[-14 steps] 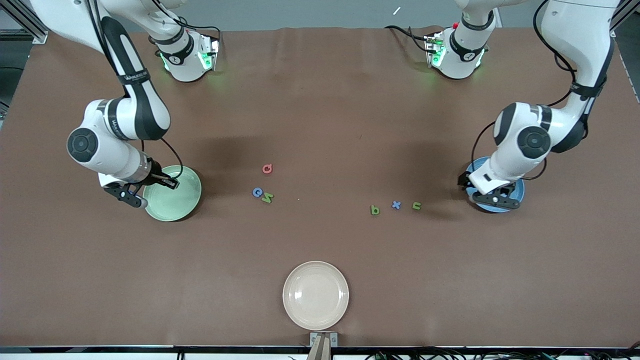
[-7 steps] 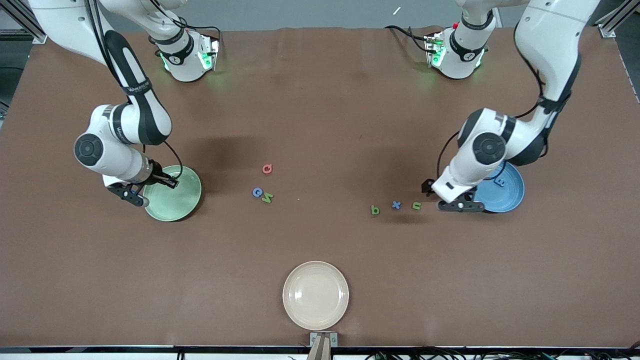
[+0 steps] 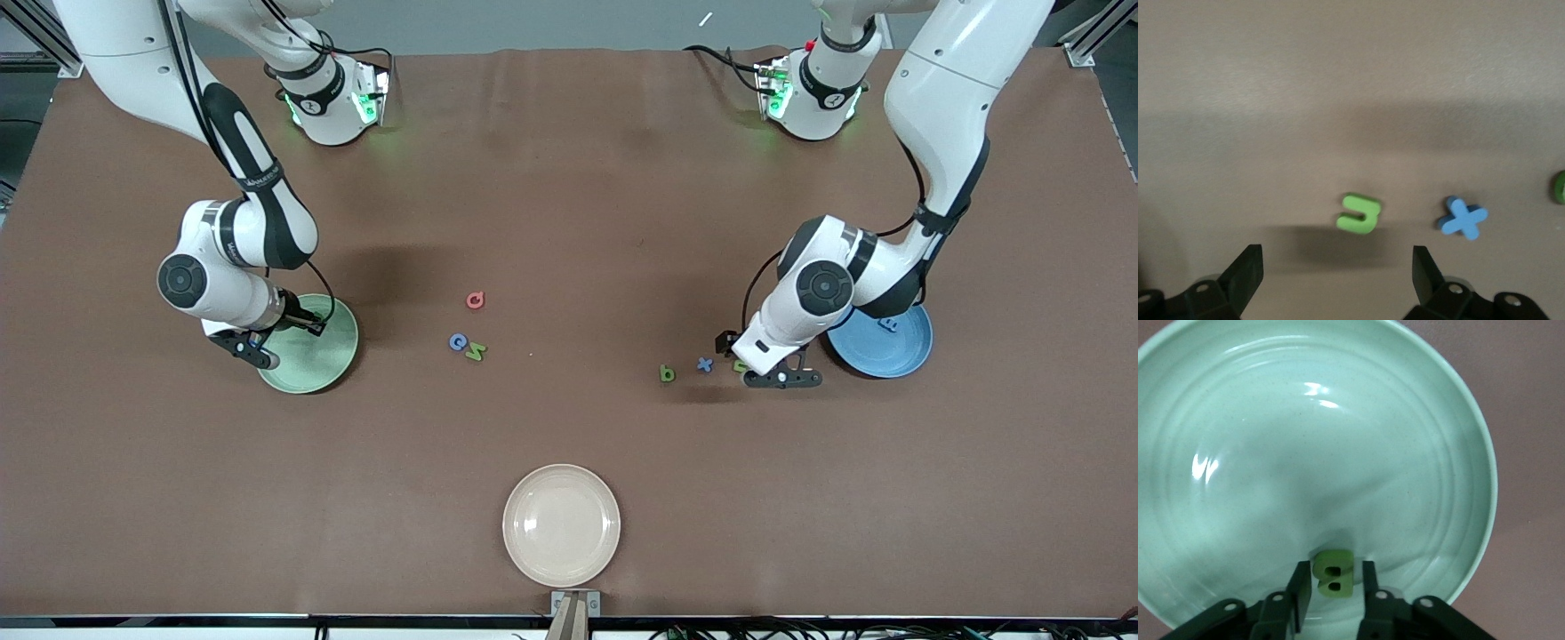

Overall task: Sort upper and lower case letters into plates
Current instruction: 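Place the B in the green plate while the left gripper reaches the n, then put the n in the blue plate while the right gripper grasps the c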

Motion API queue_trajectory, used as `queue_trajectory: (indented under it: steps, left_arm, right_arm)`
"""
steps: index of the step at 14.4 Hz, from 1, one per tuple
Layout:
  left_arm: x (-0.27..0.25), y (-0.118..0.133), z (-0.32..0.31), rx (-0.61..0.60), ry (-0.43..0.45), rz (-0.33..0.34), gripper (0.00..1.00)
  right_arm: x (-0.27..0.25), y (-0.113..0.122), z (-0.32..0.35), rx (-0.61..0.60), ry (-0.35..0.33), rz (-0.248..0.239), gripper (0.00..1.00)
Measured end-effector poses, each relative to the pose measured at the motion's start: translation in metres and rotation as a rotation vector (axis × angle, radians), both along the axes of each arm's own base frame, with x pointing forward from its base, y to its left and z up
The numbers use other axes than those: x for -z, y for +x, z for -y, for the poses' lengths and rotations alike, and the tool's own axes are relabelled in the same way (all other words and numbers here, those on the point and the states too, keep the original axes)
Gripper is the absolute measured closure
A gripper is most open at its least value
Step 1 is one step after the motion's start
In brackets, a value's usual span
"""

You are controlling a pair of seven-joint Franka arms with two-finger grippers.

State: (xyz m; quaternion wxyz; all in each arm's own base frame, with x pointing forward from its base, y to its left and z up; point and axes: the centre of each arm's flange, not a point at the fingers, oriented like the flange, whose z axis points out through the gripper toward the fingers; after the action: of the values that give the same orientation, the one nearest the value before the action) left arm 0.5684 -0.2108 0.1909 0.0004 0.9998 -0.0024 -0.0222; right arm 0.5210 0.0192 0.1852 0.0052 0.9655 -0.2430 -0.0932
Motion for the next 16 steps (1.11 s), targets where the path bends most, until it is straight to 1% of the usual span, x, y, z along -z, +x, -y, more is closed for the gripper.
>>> queue_trajectory:
  steps: [1, 2, 3, 4, 5, 6, 7, 8, 9, 10, 11, 12, 13, 16]
  left_arm:
    - [0.003, 0.003, 0.002, -0.002, -0.004, 0.0, 0.02]
    - [0.006, 0.006, 0.003, -0.004, -0.008, -0.002, 0.07]
    - [0.009, 0.009, 0.003, -0.007, -0.012, -0.003, 0.15]
    - [0.012, 0.011, 0.003, -0.009, -0.014, -0.006, 0.15]
    - [0.014, 0.012, 0.003, -0.011, -0.016, -0.007, 0.21]
    - [0.016, 0.013, 0.003, -0.01, -0.015, -0.007, 0.31]
    - [0.018, 0.014, 0.003, -0.003, -0.01, -0.006, 0.31]
    - [0.017, 0.014, 0.003, 0.002, -0.007, -0.003, 0.35]
    - [0.016, 0.016, 0.003, 0.004, -0.007, 0.002, 0.47]
    - [0.015, 0.017, 0.003, 0.005, -0.006, 0.005, 0.54]
    - [0.015, 0.017, 0.003, 0.002, -0.006, 0.005, 0.54]
    - [0.014, 0.017, 0.003, -0.008, -0.005, 0.007, 0.62]
    - [0.013, 0.018, 0.003, -0.016, -0.005, 0.009, 0.72]
    - [0.013, 0.018, 0.003, -0.059, -0.004, 0.01, 0.73]
  right_arm:
    - [-0.001, 0.001, 0.0, 0.0, 0.0, 0.002, 0.48]
    - [-0.003, 0.003, -0.001, -0.001, 0.001, 0.005, 0.39]
    - [-0.007, 0.006, -0.003, -0.005, 0.005, -0.001, 0.3]
    - [-0.016, 0.011, -0.007, -0.01, 0.01, -0.016, 0.19]
    - [-0.028, 0.019, -0.012, -0.01, 0.016, -0.031, 0.1]
    - [-0.043, 0.027, -0.018, -0.005, 0.019, -0.041, 0.01]
    - [-0.056, 0.034, -0.027, 0.005, 0.02, -0.041, 0.0]
    - [-0.064, 0.037, -0.04, 0.019, 0.016, -0.035, 0.0]
    - [-0.068, 0.038, -0.058, 0.03, 0.01, -0.027, 0.0]
    - [-0.069, 0.037, -0.078, 0.036, 0.004, -0.016, 0.0]
    - [-0.069, 0.035, -0.099, 0.037, 0.0, 0.005, 0.0]
    - [-0.069, 0.033, -0.12, 0.035, -0.002, 0.03, 0.0]
    - [-0.069, 0.032, -0.138, 0.029, -0.001, 0.056, 0.0]
    - [-0.055, 0.031, -0.165, 0.015, 0.007, 0.123, 0.0]
